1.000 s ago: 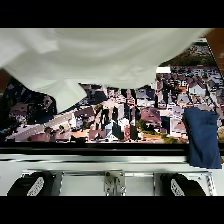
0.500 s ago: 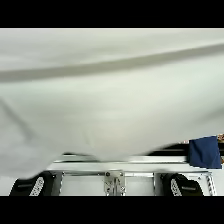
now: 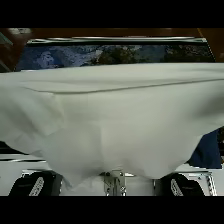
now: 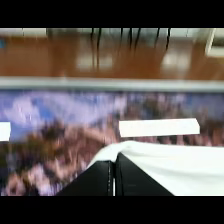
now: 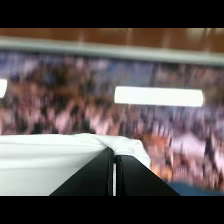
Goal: Fold the shirts.
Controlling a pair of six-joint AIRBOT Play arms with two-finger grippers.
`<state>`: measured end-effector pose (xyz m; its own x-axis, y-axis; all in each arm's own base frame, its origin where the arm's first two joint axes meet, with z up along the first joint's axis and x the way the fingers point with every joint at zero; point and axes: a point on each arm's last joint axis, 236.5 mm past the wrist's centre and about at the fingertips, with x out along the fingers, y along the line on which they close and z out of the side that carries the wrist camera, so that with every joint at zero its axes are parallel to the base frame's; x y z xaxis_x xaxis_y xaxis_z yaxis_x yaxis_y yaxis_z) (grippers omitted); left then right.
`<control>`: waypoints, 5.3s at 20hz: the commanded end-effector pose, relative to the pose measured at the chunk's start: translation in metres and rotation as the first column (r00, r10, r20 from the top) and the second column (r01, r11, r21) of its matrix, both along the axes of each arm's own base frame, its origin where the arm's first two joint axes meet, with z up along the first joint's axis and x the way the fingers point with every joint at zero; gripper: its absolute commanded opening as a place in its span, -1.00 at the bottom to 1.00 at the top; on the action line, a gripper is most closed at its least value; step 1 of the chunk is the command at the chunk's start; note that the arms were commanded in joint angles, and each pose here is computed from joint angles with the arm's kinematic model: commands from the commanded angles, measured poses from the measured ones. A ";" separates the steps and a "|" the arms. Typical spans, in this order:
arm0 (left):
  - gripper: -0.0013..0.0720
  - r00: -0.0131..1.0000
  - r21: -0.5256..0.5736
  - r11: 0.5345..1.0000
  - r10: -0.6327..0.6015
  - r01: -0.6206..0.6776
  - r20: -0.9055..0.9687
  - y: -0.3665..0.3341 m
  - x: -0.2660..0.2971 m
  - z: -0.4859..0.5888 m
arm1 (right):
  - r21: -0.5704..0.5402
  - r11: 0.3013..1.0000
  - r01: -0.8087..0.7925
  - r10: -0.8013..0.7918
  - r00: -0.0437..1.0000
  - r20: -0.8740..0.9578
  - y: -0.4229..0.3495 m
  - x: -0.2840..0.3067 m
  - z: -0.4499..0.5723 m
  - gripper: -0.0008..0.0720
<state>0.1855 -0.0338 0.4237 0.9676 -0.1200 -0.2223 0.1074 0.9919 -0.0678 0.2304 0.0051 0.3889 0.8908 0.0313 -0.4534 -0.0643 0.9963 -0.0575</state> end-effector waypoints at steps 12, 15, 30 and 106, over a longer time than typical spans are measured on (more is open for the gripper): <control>-0.88 0.798 -0.216 0.973 -0.063 -0.085 -0.600 0.025 0.326 -0.361 | 0.389 0.912 0.128 0.067 0.890 -0.450 0.012 0.312 -0.364 -0.80; -0.88 0.827 -0.267 0.954 -0.039 -0.136 -0.561 0.031 0.369 -0.386 | 0.475 0.859 0.190 -0.011 0.935 -0.355 0.007 0.356 -0.386 -0.79; -0.88 0.708 -0.247 0.953 -0.053 -0.175 -0.705 0.042 0.357 -0.463 | 0.391 0.917 0.077 0.056 0.946 -0.318 0.059 0.373 -0.432 -0.80; -0.89 0.024 -0.418 0.859 -0.431 -0.297 -0.902 -0.024 -0.015 -0.546 | 0.454 0.745 0.488 0.324 0.329 -0.887 0.014 -0.030 -0.500 0.68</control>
<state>0.1713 -0.0564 -0.1294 -0.1561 -0.5788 -0.8004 -0.3737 0.7847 -0.4945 0.2080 0.0028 -0.1031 -0.0682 0.5307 -0.8448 0.3986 0.7908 0.4646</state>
